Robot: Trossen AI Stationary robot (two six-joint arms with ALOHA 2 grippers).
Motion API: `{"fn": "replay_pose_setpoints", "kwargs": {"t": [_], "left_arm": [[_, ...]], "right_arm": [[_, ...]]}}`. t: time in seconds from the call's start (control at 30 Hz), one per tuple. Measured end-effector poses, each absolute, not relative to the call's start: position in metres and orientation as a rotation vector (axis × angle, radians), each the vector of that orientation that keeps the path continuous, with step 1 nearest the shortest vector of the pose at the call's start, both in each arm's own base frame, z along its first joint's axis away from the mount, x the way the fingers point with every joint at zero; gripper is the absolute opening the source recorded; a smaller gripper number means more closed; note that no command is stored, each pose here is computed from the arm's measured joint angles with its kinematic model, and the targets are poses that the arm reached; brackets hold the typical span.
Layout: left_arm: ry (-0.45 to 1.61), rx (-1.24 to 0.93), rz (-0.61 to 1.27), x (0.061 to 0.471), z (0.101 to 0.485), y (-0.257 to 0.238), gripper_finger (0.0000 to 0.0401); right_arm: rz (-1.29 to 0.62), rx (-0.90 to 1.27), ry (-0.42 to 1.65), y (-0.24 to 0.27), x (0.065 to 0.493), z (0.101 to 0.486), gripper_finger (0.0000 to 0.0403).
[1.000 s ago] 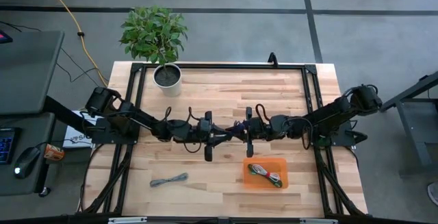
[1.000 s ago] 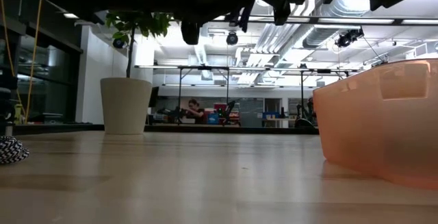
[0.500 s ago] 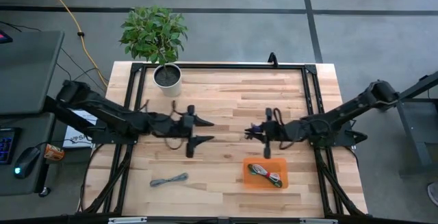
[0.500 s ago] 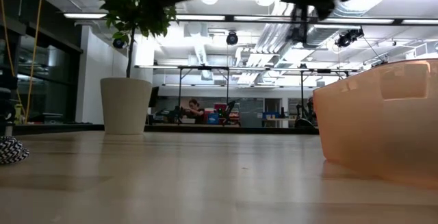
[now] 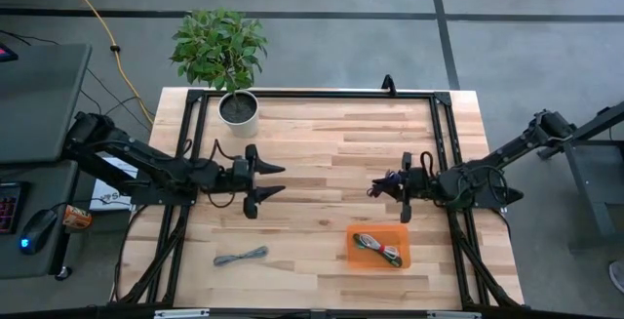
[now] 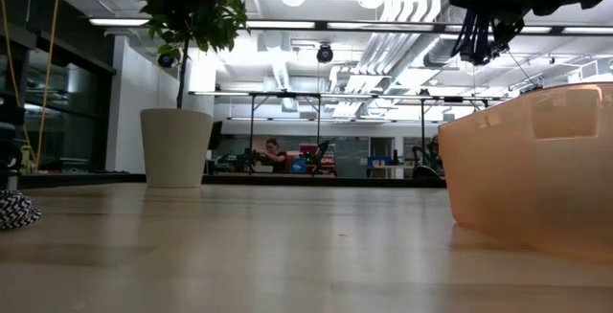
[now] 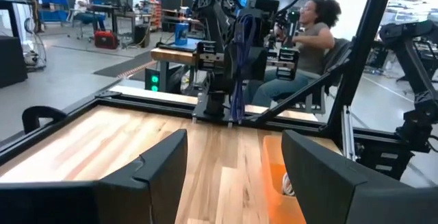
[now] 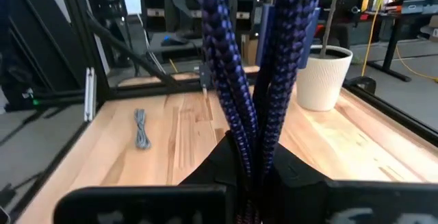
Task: Pick and place USB-C Cables
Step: Put the violet charger cable into the orange bin
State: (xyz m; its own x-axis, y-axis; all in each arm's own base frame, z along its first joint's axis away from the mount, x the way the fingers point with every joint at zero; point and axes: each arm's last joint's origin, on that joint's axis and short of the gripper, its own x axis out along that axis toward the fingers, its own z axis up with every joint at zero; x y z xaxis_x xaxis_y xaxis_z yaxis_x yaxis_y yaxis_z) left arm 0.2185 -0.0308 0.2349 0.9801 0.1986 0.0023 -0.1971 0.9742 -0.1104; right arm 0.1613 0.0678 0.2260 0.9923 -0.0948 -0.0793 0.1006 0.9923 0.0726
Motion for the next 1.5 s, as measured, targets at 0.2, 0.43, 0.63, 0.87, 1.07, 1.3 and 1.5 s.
{"fn": "replay_pose_setpoints", "kwargs": {"t": [0.2,0.43,0.63,0.87,1.07,1.3,1.5], "left_arm": [[-0.009,-0.089,0.226,0.2188,0.2343,-0.0301,0.0216],[-0.010,-0.091,0.226,0.2188,0.2343,-0.0301,0.0216],[-0.008,-0.080,0.226,0.2188,0.2342,-0.0301,0.0216],[-0.008,-0.074,0.226,0.2188,0.2342,-0.0301,0.0216],[-0.008,-0.074,0.226,0.2188,0.2342,-0.0301,0.0216],[-0.007,-0.074,0.226,0.2189,0.2342,-0.0301,0.0216],[-0.008,-0.074,0.226,0.2189,0.2343,-0.0301,0.0216]], "right_arm": [[-0.098,0.060,0.071,0.0683,0.1624,0.2260,0.0008],[-0.086,0.035,0.072,0.0686,0.1624,0.2261,0.0007],[-0.071,0.027,0.073,0.0691,0.1624,0.2260,0.0007],[-0.055,0.019,0.075,0.0696,0.1625,0.2259,0.0007],[-0.055,0.016,0.076,0.0696,0.1625,0.2259,0.0007],[-0.056,0.012,0.086,0.0696,0.1625,0.2248,0.0007],[-0.036,0.022,0.090,0.0701,0.1624,0.2245,0.0007]]}}
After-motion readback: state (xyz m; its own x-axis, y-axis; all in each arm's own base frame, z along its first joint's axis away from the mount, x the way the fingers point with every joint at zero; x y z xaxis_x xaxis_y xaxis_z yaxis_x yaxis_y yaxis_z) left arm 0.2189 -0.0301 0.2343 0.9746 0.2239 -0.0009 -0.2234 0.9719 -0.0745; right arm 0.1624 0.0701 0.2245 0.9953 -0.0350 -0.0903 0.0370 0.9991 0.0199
